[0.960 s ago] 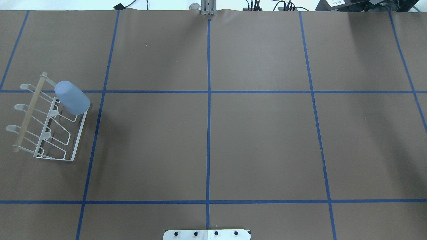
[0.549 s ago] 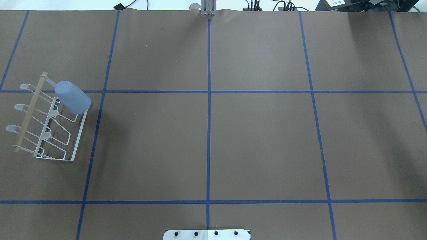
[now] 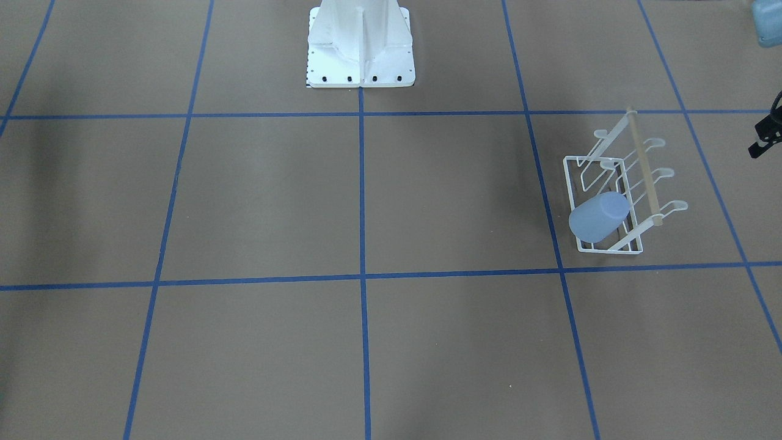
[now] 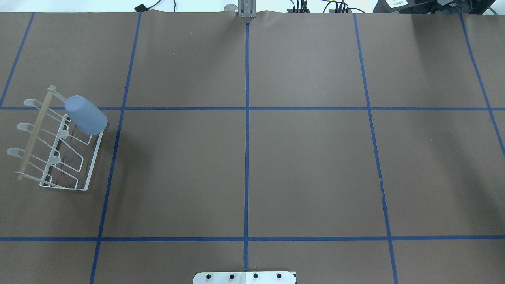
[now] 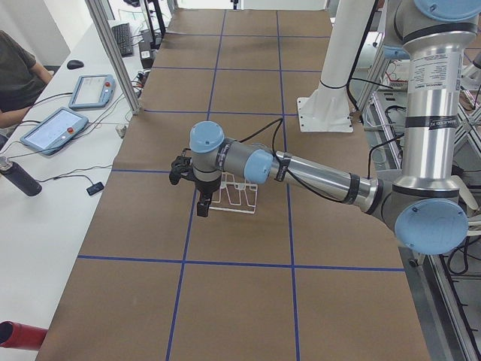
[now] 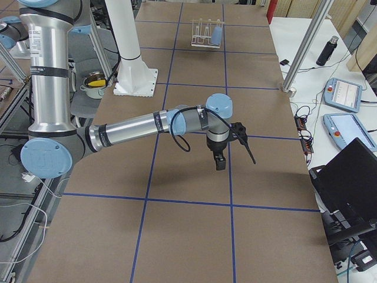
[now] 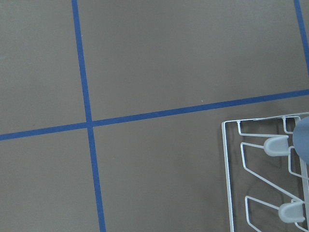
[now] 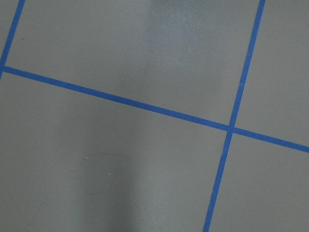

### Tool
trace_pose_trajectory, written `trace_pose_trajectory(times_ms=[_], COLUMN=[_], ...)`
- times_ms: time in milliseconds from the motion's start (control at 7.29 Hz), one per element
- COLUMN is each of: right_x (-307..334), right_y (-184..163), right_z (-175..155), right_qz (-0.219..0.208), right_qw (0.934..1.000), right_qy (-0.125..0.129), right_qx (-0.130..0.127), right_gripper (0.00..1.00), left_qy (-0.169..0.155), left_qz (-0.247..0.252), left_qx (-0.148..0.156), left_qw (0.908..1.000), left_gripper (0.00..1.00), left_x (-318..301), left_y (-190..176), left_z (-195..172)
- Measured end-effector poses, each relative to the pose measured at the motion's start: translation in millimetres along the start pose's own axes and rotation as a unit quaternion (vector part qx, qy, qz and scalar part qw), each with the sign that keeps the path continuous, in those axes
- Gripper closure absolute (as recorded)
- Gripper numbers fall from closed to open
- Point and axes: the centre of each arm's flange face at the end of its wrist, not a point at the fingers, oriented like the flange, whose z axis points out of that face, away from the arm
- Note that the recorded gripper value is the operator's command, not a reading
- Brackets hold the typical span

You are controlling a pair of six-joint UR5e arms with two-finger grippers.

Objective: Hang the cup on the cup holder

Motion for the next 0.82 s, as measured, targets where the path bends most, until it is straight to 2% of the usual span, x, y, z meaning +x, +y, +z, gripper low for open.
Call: trace_pose_trajectory(times_ms=[823], right_x=[-2.6], right_y=[-7.9], right_z=[-3.1], right_qz=[-0.003], right_qw=[1.0], right_qy=[0.001], right_qx=[0.004], right_gripper=[0.0], left_qy=[0.0], left_qz=[0.004], left_qx=[0.007], left_qw=[1.0], left_gripper=[0.02], left_x=[2.7], left_y=[-0.4], left_z=[-4.1])
